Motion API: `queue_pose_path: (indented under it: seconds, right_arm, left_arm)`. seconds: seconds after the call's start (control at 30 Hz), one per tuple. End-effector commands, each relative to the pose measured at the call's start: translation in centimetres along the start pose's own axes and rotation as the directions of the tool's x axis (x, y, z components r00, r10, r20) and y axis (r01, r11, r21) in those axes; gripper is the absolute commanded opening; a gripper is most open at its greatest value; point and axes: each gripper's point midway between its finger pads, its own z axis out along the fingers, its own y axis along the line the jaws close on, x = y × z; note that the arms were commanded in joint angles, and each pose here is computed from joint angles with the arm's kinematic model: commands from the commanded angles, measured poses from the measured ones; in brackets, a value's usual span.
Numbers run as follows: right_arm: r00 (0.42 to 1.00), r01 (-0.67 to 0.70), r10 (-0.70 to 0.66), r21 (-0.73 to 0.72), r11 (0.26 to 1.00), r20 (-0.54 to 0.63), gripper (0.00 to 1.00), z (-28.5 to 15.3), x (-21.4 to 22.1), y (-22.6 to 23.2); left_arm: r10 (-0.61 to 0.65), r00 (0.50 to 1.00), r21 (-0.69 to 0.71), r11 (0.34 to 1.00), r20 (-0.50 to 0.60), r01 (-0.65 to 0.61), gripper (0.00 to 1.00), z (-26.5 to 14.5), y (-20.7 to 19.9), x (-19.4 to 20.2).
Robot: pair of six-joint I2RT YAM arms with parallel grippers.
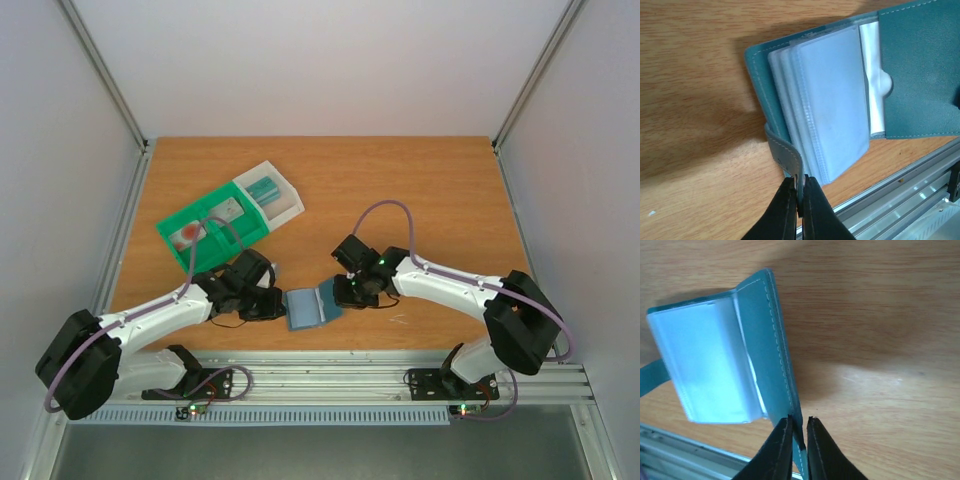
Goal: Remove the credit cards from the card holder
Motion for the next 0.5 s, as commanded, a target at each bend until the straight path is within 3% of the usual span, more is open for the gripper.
queue_pose_path:
  seconds: [0.0,0.17,0.47]
  right_arm:
    - [0.998,0.009,-0.015,0.099,0.995,0.058,0.12,-1.1,0.0,-2.3]
    - [0.994,0.032,-0.034,0.021,0.999,0.107,0.24,-3.4,-0.7,-0.4]
    - [0.985,0.121,-0.108,-0.086,0.989,0.135,0.28,-4.8,-1.2,4.7]
  left_arm:
    - [0.011,1.000,0.003,1.000,0.019,-0.011,0.02,0.3,-0.1,-0.4]
    - [0.017,0.999,-0.025,1.000,0.028,-0.017,0.04,0.0,0.3,-0.5]
    - [0.015,0.998,-0.002,1.000,0.057,-0.015,0.06,-0.7,-0.5,-1.0]
